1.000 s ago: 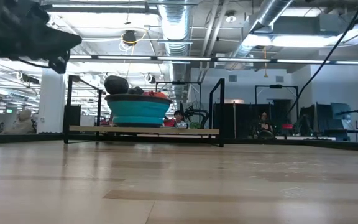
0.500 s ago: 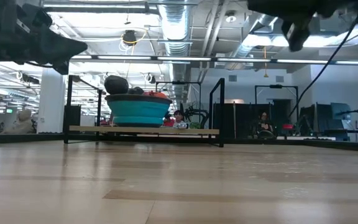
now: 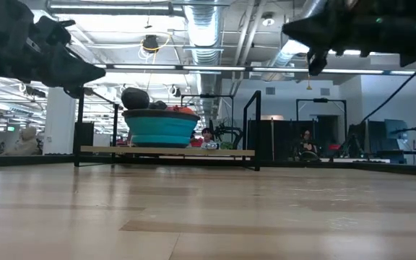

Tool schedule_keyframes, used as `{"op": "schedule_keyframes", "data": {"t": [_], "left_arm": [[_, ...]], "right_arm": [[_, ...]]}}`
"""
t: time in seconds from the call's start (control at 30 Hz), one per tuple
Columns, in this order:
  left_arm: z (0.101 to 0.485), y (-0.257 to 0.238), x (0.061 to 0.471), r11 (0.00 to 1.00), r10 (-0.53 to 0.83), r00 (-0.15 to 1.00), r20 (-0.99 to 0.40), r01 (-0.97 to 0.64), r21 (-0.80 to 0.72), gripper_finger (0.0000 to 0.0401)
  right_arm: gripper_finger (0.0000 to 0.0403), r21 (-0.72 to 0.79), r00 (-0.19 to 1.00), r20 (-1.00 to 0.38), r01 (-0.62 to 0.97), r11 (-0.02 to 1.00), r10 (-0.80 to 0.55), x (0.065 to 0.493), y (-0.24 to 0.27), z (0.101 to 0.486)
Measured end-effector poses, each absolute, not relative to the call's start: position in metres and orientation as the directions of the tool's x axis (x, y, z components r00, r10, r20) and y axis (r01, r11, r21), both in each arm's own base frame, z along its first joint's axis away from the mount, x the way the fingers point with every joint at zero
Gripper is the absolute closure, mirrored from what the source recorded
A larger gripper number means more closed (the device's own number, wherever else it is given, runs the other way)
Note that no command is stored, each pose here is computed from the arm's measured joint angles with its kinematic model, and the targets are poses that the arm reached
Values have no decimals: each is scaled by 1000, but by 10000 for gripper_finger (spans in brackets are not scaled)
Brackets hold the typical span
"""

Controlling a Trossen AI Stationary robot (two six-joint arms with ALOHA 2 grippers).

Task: Pick & Place Fruit
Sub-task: Return to Home Position

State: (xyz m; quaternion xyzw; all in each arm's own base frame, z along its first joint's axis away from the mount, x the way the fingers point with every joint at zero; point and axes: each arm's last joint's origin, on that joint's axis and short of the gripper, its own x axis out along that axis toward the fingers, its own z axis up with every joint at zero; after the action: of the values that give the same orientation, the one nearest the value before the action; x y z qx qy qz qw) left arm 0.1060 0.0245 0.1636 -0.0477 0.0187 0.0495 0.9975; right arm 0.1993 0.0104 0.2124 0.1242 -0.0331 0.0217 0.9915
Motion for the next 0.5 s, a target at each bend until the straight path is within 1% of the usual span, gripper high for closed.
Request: {"op": "schedule_keyframes", "data": {"t": [0.1,0.23,0.4,0.5], "left_arm": [[162,25,107,990,97,993,-62,-103,-97,400],[160,25,109,989,97,992,-84,-105,-101,399],[158,26,110,989,96,990,-103,-107,-104,399],[158,26,110,989,96,990,-107,-107,-104,399]], "right_arm": [[403,243,996,70,28,970,-46,199,-5,212],[403,242,992,47,103,965,-117,201,-19,208],[403,241,986,7,160,957,-167,204,-30,201],[403,264,985,-15,170,949,-173,205,-31,197]]}}
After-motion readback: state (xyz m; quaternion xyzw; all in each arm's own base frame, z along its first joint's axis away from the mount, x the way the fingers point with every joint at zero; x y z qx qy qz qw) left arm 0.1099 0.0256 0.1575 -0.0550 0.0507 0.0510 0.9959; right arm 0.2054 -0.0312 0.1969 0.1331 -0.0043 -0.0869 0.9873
